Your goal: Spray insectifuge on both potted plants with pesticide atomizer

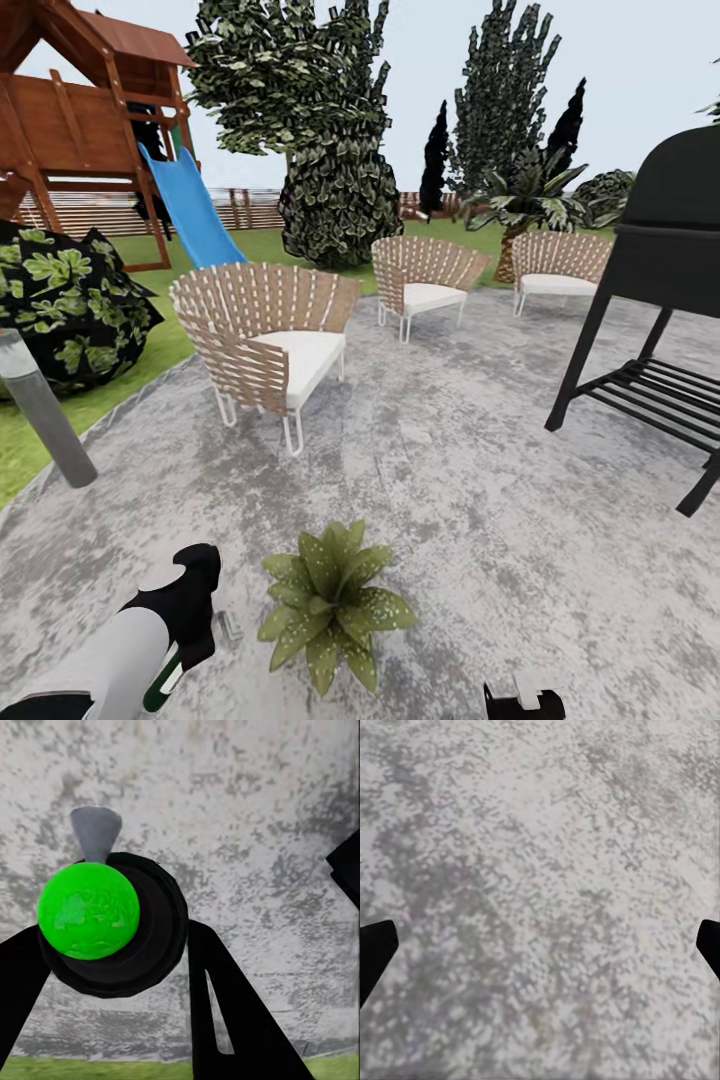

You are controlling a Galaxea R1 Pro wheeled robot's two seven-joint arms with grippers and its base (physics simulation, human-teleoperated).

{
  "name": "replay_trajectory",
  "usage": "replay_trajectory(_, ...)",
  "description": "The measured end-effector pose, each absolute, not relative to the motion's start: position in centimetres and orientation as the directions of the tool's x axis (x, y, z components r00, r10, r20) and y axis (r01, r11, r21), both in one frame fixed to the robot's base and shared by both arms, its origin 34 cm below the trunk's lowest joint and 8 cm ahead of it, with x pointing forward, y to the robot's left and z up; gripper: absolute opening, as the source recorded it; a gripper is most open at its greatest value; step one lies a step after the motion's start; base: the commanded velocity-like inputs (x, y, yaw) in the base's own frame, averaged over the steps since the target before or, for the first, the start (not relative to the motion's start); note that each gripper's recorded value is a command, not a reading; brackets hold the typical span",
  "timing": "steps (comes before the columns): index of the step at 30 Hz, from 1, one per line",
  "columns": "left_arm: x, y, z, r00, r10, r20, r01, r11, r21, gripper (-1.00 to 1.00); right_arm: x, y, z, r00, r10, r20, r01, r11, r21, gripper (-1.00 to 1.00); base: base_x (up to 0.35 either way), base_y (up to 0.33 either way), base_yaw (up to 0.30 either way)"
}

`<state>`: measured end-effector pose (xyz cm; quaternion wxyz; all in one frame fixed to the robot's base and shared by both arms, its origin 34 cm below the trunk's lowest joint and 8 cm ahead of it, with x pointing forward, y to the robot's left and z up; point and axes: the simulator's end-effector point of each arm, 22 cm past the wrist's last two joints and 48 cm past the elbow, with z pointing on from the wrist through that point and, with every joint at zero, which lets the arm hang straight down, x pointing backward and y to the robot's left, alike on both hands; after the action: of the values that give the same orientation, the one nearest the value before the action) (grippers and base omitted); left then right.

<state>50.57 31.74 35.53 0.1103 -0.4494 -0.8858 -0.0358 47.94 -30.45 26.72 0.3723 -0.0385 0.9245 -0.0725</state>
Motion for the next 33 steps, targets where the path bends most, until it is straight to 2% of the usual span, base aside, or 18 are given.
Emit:
replay_trajectory(25, 50.9, 29.9, 35.5, -0.574, 0.795, 0.196, 0.805, 0.592, -0.047, -1.0, 47.9, -30.3, 26.7, -0.72, -0.124, -0.683, -0.018, 0.987, -0.161, 1.0, -0.21, -0.216, 0.265)
replay_trajectory(33, 51.0, 27.3, 35.5, -0.558, 0.812, 0.17, 0.816, 0.574, -0.065, -1.0, 48.0, -29.8, 26.7, -0.719, -0.124, -0.684, -0.023, 0.988, -0.155, 1.0, -0.209, -0.226, 0.047)
